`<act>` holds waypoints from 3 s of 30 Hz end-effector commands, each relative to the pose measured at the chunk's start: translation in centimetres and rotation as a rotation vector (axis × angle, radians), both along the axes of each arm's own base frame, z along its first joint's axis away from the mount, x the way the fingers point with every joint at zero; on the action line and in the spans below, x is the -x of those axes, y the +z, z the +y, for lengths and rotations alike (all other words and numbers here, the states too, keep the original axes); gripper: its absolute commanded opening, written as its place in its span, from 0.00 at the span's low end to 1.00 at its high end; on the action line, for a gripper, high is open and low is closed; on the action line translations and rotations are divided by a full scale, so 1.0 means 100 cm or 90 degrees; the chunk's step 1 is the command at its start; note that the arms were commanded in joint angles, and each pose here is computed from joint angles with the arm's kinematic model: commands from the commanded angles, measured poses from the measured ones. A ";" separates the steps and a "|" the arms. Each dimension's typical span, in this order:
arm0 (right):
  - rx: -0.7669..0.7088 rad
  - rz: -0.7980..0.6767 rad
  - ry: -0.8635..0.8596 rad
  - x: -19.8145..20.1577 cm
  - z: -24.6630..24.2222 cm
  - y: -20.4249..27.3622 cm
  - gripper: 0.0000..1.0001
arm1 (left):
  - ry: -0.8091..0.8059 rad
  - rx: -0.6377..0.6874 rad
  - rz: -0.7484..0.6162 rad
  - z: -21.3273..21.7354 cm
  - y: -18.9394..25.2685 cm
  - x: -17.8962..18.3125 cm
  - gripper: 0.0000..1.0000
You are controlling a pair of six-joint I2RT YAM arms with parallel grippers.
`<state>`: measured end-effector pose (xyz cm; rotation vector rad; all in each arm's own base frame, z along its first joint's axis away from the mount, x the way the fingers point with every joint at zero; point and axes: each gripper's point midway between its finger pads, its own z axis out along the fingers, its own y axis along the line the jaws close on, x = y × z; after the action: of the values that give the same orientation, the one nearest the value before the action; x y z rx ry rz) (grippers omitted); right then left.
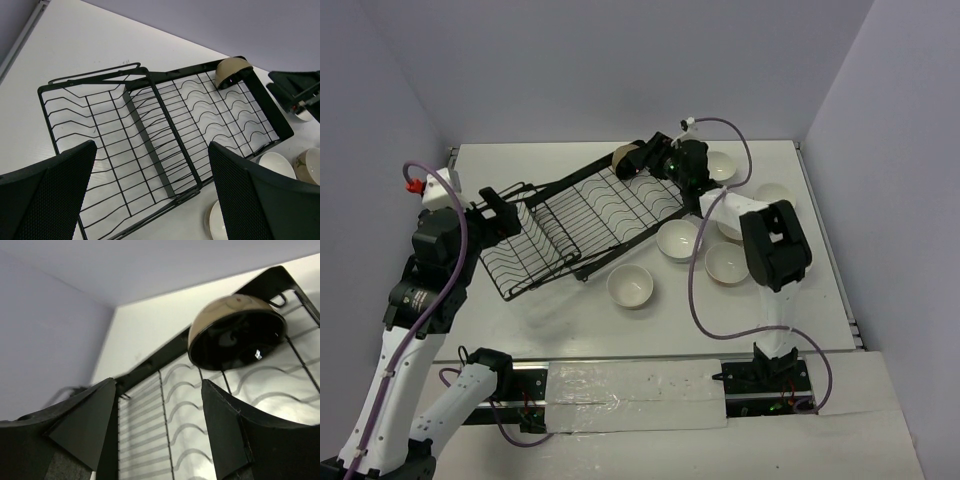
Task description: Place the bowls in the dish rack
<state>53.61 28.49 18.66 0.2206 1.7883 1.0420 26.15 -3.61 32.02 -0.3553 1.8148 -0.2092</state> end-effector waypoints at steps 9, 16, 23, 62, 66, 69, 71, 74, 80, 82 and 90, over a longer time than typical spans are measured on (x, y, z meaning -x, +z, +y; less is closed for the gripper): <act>0.441 0.001 0.185 0.178 -0.010 -0.004 0.78 | 0.027 -0.024 -0.033 0.009 0.020 -0.006 0.99; 0.577 0.049 0.376 0.285 0.002 -0.040 0.78 | 0.021 -0.040 -0.041 0.007 0.018 -0.017 0.99; 0.671 0.086 0.489 0.338 0.027 -0.060 0.76 | 0.008 -0.026 -0.037 0.002 0.016 -0.016 0.99; 0.752 0.057 0.540 0.361 0.066 -0.074 0.00 | 0.010 -0.048 -0.016 0.007 0.009 -0.006 0.99; 0.708 0.026 0.539 0.359 0.064 -0.026 0.00 | 0.003 -0.043 -0.016 0.004 0.009 -0.009 0.99; 0.652 0.014 0.533 0.352 0.057 0.011 0.00 | -0.001 -0.040 -0.016 0.002 0.009 -0.011 0.99; 0.604 0.002 0.527 0.347 0.053 0.037 0.00 | -0.005 -0.038 -0.016 0.000 0.009 -0.012 0.99; 0.509 -0.021 0.508 0.328 0.049 0.082 0.00 | -0.008 -0.034 -0.016 -0.001 0.010 -0.013 0.99; 0.322 -0.047 0.447 0.272 0.039 0.123 0.00 | -0.005 -0.032 -0.016 -0.001 0.009 -0.014 0.99; 0.252 -0.082 0.424 0.248 0.039 0.140 0.00 | -0.005 -0.031 -0.016 -0.001 0.009 -0.013 0.99; 0.075 -0.125 0.336 0.164 0.046 0.134 0.00 | 0.002 -0.032 -0.011 0.002 0.009 -0.010 0.99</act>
<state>34.60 31.28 26.34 -0.4804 2.0536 1.0875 27.15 -3.31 31.88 -0.3221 1.8329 -0.1463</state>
